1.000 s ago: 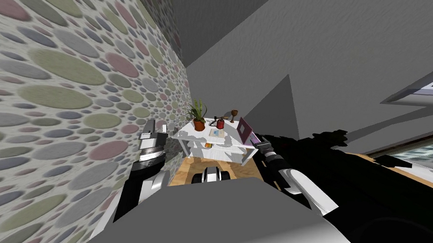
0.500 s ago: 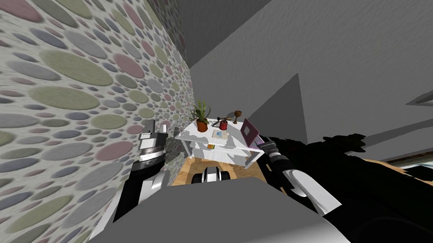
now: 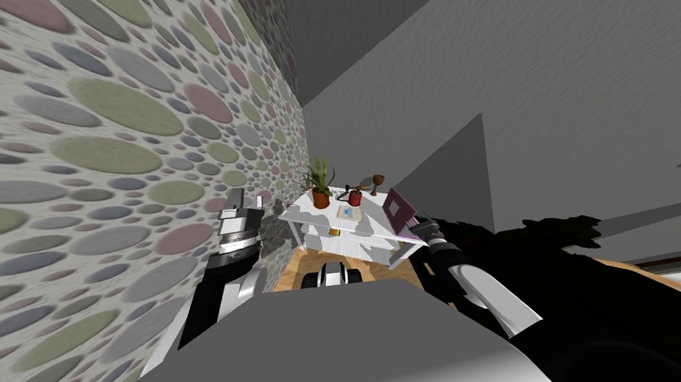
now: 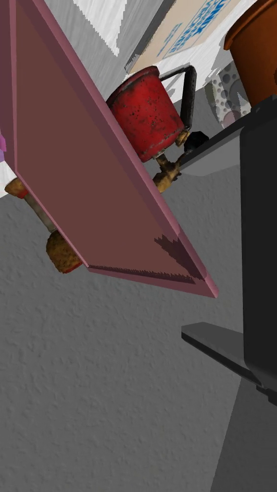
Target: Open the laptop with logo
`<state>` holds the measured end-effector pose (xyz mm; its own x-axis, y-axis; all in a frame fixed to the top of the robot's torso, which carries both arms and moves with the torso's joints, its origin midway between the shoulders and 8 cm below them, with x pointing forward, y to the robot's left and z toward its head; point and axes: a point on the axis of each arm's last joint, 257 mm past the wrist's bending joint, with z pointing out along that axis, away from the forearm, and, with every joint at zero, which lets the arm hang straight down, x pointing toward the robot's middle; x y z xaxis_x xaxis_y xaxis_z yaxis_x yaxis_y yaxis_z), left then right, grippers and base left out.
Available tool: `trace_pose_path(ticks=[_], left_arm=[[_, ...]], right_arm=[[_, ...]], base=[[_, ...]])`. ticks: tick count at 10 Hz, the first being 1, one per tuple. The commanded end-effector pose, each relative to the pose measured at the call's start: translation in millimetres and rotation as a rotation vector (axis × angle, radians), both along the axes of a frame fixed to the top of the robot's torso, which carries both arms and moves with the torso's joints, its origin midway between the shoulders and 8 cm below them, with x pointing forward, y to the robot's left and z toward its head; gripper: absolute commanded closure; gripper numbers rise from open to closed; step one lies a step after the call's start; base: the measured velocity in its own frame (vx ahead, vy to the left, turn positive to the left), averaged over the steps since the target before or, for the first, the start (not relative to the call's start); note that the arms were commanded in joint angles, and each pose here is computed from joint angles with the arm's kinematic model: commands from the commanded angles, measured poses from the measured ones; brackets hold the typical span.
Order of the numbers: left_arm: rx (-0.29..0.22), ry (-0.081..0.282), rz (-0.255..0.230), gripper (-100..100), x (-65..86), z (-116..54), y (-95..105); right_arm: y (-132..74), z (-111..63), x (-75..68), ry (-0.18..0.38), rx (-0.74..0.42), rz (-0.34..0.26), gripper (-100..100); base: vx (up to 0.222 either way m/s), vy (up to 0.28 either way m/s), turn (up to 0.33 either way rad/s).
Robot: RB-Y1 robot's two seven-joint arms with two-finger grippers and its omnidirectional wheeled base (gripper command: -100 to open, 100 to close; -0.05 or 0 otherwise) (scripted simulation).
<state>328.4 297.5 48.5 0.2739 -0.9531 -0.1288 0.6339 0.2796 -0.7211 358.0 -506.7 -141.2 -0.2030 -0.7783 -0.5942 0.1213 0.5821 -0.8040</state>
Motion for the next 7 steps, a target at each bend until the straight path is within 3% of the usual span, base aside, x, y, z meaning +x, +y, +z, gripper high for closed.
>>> trace_pose_path(ticks=[1,4,5,7], left_arm=[[0.0,0.0,0.0,0,0.0,0.0,0.0],[0.0,0.0,0.0,0,0.0,0.0,0.0],[0.0,0.0,0.0,0,0.0,0.0,0.0],[0.0,0.0,0.0,0,0.0,0.0,0.0]], right_arm=[[-11.3,6.6,-2.5,0.012,-0.093,-0.017,-100],[-13.3,8.6,-4.1,0.008,-0.082,-0.018,-100],[-13.3,8.6,-4.1,0.009,-0.081,-0.016,100],[-18.3,7.8,2.5,-0.022,0.031,-0.023,100]], base=[[0.049,0.042,0.02],[0.069,0.012,-0.004],[0.013,-0.004,-0.008],[-0.045,-0.072,0.02]])
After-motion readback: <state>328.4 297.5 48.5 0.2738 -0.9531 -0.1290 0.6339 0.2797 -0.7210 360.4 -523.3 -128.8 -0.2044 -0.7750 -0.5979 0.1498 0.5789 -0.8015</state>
